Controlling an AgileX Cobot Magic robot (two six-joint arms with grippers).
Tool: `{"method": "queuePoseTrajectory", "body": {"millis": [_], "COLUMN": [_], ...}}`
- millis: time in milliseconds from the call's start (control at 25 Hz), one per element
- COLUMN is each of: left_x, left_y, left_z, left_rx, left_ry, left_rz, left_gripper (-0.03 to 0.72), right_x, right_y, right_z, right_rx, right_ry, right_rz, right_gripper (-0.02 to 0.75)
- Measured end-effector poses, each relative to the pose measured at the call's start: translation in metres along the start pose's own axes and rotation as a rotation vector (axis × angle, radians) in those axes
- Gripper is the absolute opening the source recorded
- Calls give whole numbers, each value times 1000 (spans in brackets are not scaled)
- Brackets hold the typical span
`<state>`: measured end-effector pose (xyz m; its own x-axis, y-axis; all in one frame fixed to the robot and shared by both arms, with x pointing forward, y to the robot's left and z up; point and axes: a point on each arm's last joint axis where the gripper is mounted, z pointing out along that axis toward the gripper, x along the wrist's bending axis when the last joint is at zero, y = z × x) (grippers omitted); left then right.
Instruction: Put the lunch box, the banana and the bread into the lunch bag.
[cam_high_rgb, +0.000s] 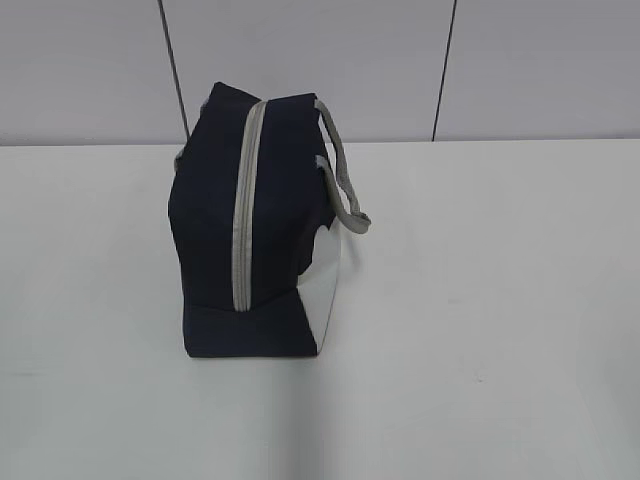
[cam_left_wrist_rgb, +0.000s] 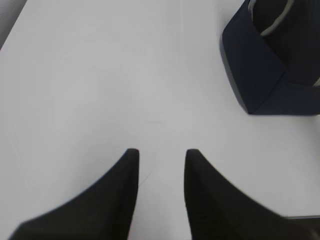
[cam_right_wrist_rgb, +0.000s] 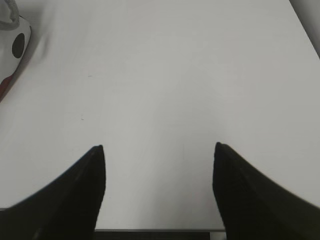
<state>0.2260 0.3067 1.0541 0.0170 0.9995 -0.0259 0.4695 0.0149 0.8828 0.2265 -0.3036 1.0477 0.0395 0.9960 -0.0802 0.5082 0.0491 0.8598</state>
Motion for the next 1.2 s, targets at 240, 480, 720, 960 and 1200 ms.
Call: {"method": "queuePoseTrajectory", "body": {"millis": [240, 480, 720, 960, 1200], "left_x": [0, 0, 0, 0, 0], "left_y": [0, 0, 0, 0, 0], "left_z": [0, 0, 0, 0, 0], "left_rx": [-4, -4, -4, -5, -6], "left_ry": [0, 0, 0, 7, 28], "left_rz": [0, 0, 0, -3, -14], "left_gripper": [241, 239, 239, 239, 239], "right_x": [0, 0, 0, 0, 0], "right_y": [0, 0, 0, 0, 0], "right_z": [0, 0, 0, 0, 0], "right_rx": [0, 0, 0, 0, 0], "right_ry": [0, 0, 0, 0, 0], "right_rz": [0, 0, 0, 0, 0], "right_gripper": [498, 498, 498, 498, 498]}}
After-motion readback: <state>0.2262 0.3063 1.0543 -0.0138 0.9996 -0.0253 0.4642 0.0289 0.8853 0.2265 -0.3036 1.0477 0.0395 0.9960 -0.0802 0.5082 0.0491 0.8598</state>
